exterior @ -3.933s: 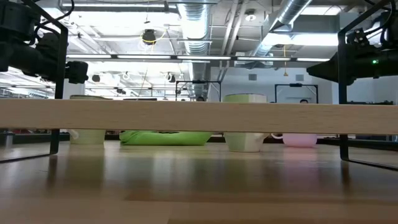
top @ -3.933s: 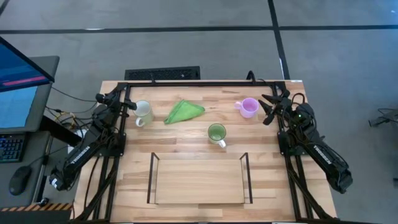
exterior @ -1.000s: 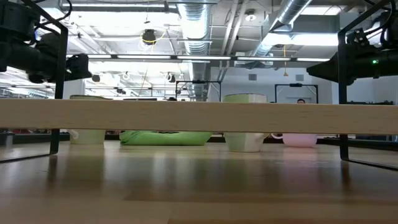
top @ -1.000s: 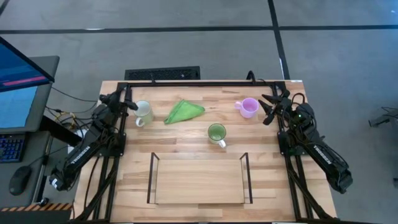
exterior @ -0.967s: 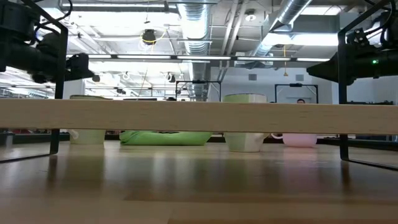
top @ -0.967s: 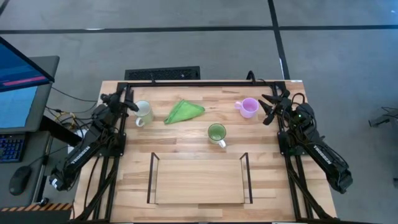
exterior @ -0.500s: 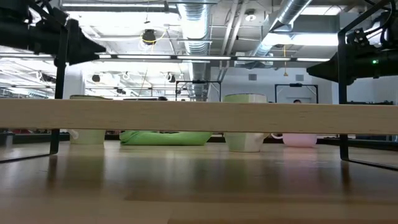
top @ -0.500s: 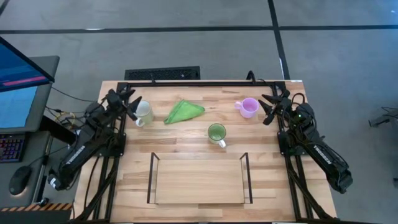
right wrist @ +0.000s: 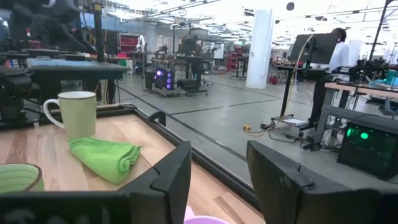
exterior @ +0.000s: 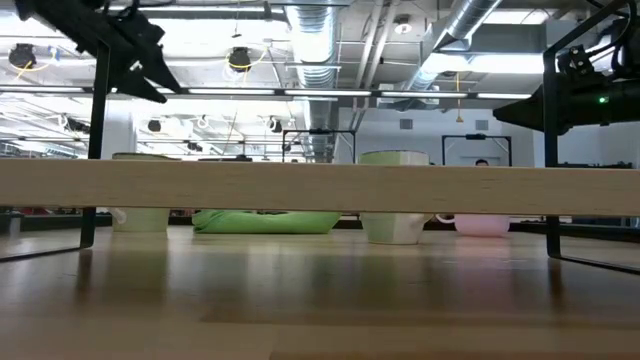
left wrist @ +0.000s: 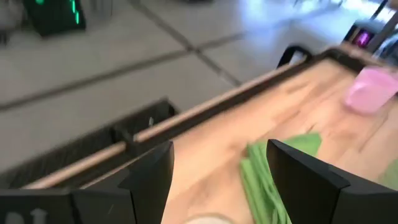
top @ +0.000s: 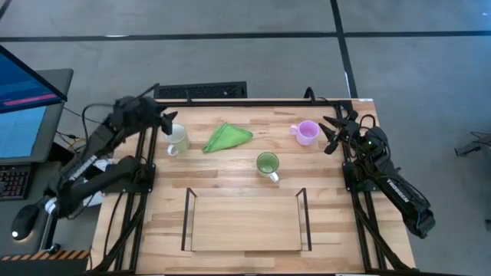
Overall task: Stack small to large cups/mugs on shelf
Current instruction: Put the light green mug on the shelf
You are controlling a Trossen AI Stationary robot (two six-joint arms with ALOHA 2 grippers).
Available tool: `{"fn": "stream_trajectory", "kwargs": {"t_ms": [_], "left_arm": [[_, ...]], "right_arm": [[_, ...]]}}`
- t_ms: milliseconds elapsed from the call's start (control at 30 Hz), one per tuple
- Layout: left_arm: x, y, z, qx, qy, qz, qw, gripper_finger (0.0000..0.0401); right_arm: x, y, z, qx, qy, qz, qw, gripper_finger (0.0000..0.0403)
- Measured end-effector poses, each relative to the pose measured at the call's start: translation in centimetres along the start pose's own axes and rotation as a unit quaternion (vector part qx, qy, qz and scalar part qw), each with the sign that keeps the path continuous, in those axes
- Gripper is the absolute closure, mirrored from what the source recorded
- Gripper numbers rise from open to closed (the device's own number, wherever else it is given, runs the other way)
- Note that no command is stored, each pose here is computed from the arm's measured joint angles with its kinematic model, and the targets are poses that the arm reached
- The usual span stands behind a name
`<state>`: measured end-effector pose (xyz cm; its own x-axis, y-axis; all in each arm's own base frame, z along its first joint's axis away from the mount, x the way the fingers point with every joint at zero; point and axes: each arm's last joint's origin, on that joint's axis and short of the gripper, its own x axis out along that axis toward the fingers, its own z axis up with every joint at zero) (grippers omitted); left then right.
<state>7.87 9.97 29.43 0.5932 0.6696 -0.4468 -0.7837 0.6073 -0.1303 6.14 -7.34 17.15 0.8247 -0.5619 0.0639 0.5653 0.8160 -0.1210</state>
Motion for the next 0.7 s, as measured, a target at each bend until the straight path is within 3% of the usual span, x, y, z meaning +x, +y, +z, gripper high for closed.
{"fn": "stream_trajectory", "kwargs": {"t_ms": [133, 267, 500, 700], "left_arm": [[-0.1, -0.2, 1.6, -0.006, 0.079, 0.014, 0.997, 0.0154], [0.0, 0.0, 2.2, -0.017, 0.152, 0.067, 0.986, 0.0154], [0.9, 0.1, 1.2, -0.048, 0.253, 0.117, 0.959, 0.0154], [2.3, -0.1, 0.7, -0.072, 0.297, 0.147, 0.941, 0.0154]], "right_arm": [[0.0, 0.0, 0.0, 0.0, 0.0, 0.0, 1.0, 0.0226], [0.0, 0.0, 0.0, 0.0, 0.0, 0.0, 1.0, 0.0226], [0.0, 0.0, 0.0, -0.001, 0.0, 0.0, 1.0, 0.0226], [0.0, 0.0, 0.0, 0.001, 0.0, 0.0, 1.0, 0.0226]]}}
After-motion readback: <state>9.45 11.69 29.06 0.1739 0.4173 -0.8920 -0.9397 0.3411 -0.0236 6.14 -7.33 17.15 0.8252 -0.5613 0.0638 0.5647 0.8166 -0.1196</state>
